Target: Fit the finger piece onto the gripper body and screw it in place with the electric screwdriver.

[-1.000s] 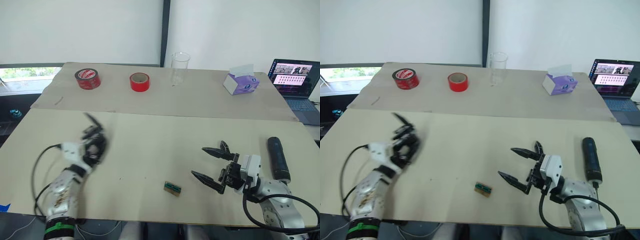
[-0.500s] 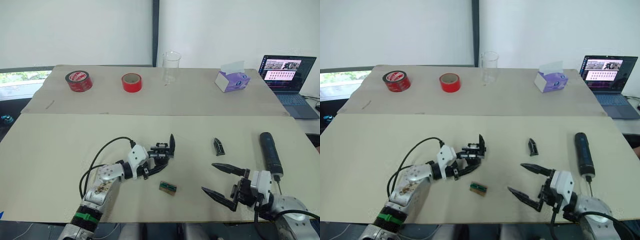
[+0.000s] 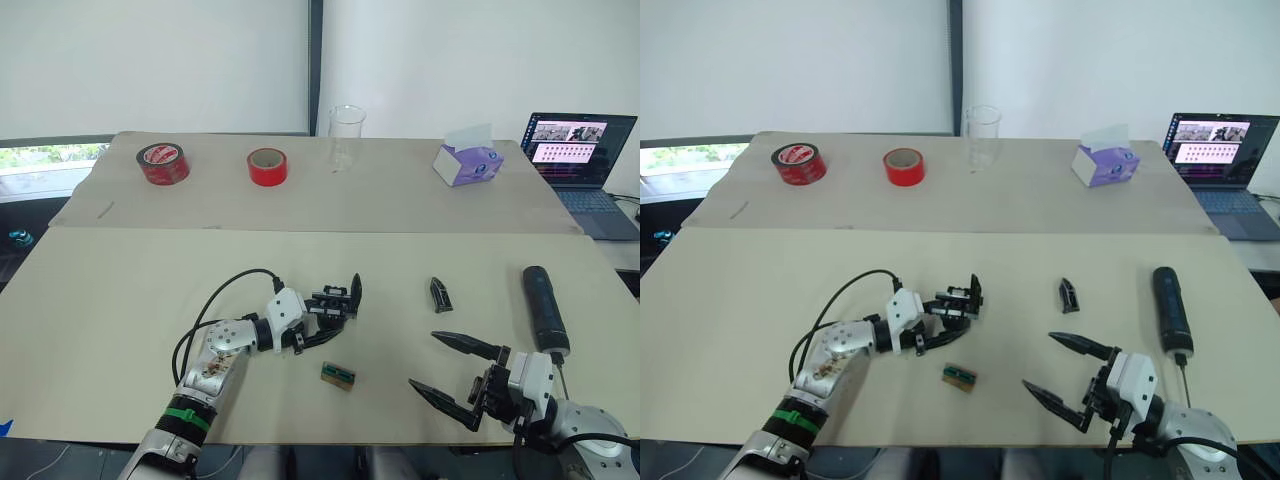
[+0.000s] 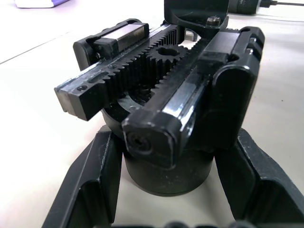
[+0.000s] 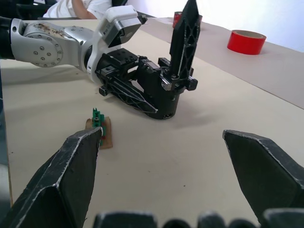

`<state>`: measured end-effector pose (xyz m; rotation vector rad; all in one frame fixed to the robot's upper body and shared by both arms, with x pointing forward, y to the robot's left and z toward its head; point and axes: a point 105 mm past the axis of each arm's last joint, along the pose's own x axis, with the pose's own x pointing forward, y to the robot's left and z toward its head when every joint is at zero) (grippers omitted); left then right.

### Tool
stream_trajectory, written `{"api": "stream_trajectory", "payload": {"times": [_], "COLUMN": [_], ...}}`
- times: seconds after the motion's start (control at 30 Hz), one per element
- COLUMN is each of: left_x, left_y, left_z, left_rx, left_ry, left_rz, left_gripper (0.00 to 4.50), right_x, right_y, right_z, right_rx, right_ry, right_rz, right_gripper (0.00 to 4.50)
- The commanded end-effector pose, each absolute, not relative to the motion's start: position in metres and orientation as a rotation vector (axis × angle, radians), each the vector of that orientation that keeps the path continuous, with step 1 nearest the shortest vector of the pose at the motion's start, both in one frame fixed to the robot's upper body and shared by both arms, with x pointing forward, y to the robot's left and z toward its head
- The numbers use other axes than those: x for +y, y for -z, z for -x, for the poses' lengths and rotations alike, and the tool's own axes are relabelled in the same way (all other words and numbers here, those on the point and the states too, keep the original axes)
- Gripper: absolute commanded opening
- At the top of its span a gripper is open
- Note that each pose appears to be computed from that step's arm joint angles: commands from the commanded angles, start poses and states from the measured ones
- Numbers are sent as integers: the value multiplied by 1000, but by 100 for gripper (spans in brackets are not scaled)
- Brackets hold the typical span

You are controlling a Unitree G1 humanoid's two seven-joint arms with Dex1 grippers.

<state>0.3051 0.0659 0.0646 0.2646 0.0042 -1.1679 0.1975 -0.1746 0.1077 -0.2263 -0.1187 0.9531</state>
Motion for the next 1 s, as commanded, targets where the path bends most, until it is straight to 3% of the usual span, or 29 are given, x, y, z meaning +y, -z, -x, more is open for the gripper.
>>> {"api": "stream_trajectory", "payload": {"times": [0.03, 0.1, 0.23, 0.27, 0.57, 0.73, 1.0], "left_x": [74, 76, 78, 81, 99, 90, 71], "left_y": [-59, -59, -58, -59, -66, -69, -71], "left_z": [-304, -304, -303, -302, -311, -312, -322], "left_rx": [56, 69, 96, 113, 177, 191, 176], "left_ry": [1178, 1174, 1188, 1200, 1348, 1510, 1605], "left_rz": [-275, -265, -244, -233, -249, -251, -292], "left_gripper": [231, 231, 426, 446, 446, 446, 446], "right_x": [-176, -177, -178, -178, -179, -178, -177], "right_y": [-119, -119, -119, -120, -118, -117, -118], "right_z": [-196, -197, -200, -200, -201, -200, -197], "right_rx": [-176, -175, -178, -179, -178, -176, -174], "right_ry": [-944, -942, -938, -937, -928, -923, -905], "right_rz": [267, 269, 273, 273, 272, 273, 275], "right_gripper": [450, 450, 450, 450, 450, 450, 450]}}
